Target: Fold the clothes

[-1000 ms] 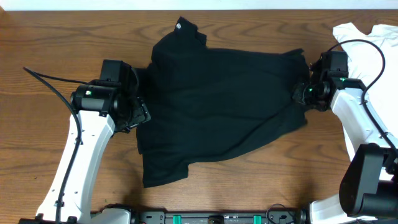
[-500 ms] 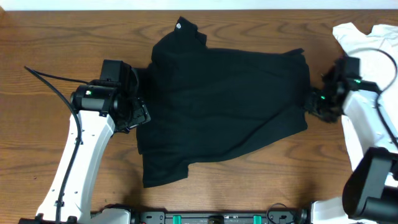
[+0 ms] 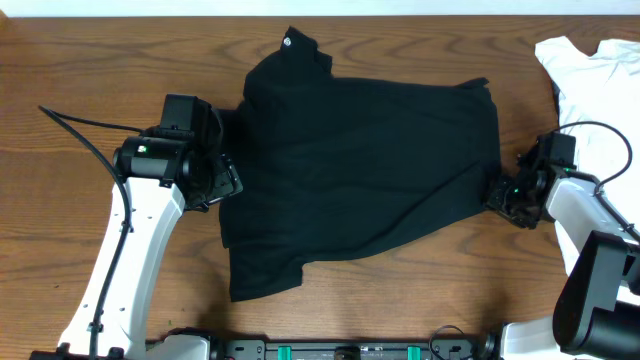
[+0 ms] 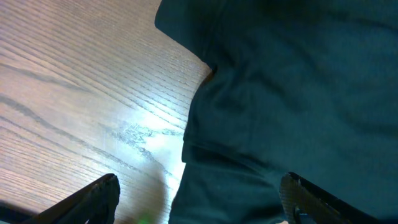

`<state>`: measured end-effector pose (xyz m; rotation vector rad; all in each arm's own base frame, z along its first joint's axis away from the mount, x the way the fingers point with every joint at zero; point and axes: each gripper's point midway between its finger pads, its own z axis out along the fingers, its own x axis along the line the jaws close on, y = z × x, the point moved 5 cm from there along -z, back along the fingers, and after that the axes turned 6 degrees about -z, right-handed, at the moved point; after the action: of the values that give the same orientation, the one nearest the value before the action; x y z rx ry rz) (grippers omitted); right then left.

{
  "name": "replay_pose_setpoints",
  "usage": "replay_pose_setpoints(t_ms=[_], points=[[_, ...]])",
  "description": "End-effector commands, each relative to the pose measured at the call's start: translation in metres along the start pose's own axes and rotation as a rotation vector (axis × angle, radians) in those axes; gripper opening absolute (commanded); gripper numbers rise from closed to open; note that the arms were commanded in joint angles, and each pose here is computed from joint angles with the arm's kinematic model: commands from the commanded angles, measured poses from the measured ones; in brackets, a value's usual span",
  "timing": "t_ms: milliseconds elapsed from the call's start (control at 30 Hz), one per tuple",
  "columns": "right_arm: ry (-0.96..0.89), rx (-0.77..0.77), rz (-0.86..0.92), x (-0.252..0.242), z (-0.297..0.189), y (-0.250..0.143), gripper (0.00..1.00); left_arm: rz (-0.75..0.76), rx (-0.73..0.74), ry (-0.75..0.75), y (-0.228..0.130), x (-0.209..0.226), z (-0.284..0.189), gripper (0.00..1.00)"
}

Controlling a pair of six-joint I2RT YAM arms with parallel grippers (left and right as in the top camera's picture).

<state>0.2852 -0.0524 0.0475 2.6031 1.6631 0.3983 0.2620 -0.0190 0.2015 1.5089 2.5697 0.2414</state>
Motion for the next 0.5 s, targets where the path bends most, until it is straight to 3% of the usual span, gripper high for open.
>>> replay_pose_setpoints(t_ms=[0,167,200,267,467], points=[[0.062,-0.008,-0.011,0.007,0.0,-0.002,0.4,0.009,-0.007,0.006,0.001,0.0,-0.002,0.84],[0.101,-0.015,-0.017,0.013,0.0,0.0,0.29,0.009,-0.006,0.006,0.001,0.0,-0.002,0.84],[0.101,-0.017,-0.018,0.013,0.0,0.0,0.24,0.009,-0.006,0.006,0.001,0.0,-0.002,0.84],[0.101,-0.015,-0.017,0.013,0.0,0.0,0.01,0.009,-0.007,0.006,0.001,0.0,-0.002,0.84],[0.133,-0.025,-0.02,0.022,-0.018,0.013,0.01,0.009,-0.006,0.006,0.001,0.0,-0.002,0.84]])
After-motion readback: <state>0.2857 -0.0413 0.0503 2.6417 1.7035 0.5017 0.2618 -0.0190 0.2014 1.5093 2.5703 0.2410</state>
